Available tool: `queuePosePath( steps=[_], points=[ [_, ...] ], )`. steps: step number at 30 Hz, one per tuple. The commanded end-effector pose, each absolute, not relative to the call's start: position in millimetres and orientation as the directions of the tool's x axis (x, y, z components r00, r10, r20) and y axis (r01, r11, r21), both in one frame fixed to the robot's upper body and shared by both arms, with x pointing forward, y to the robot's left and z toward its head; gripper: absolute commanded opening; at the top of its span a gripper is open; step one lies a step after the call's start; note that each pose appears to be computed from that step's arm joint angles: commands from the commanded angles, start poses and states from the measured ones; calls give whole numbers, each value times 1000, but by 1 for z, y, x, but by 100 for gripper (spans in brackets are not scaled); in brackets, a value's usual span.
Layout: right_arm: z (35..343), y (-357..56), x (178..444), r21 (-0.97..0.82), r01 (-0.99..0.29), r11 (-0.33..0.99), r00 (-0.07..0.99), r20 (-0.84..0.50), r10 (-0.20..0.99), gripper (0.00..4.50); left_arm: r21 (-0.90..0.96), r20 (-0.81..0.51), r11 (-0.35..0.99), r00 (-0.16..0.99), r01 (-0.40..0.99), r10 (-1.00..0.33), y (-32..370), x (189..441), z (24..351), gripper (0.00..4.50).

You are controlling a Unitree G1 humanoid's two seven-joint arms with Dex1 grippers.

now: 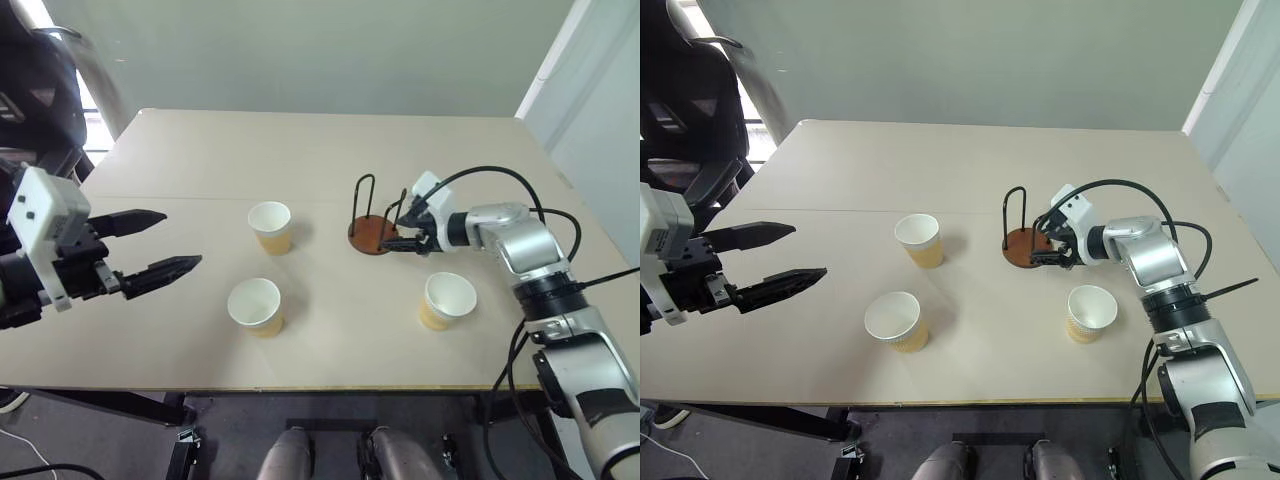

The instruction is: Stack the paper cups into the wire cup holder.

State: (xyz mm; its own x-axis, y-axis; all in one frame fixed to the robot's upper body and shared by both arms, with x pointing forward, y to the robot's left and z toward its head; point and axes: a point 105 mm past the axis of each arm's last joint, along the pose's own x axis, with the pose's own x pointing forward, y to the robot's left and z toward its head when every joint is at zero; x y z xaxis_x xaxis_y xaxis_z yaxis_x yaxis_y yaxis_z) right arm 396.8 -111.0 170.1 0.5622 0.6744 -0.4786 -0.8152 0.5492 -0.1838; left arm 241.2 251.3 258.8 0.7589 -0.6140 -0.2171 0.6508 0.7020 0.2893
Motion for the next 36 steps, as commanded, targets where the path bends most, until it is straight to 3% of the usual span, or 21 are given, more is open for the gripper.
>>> queuePosePath(
  steps=[1,6,9,17,23,27,29,36],
  points=[
    [192,-105,399,-232,-814,532,577,-420,700,336,327,-186,705,774,629,-605,252,237,270,440],
    [195,-98,400,-233,-816,529,576,-399,713,336,332,-188,706,778,625,-600,253,238,269,440],
    [194,-95,400,-233,-818,526,574,-397,716,280,335,-186,708,780,622,-598,253,239,270,450],
    [197,-96,404,-259,-805,534,593,-389,705,4,338,-189,713,787,614,-587,255,240,269,450],
    [196,-89,400,-257,-828,498,560,-392,729,4,343,-189,716,791,609,-582,256,240,270,450],
    [196,-80,366,-253,-926,281,365,-411,836,4,343,-193,716,792,608,-579,256,240,270,450],
    [197,-77,335,-225,-970,94,183,-412,893,4,343,-196,716,792,608,-579,257,240,270,450],
    [187,-71,278,-140,-970,-198,-113,-464,879,4,342,-200,706,782,620,-590,255,243,271,450]
  ],
)
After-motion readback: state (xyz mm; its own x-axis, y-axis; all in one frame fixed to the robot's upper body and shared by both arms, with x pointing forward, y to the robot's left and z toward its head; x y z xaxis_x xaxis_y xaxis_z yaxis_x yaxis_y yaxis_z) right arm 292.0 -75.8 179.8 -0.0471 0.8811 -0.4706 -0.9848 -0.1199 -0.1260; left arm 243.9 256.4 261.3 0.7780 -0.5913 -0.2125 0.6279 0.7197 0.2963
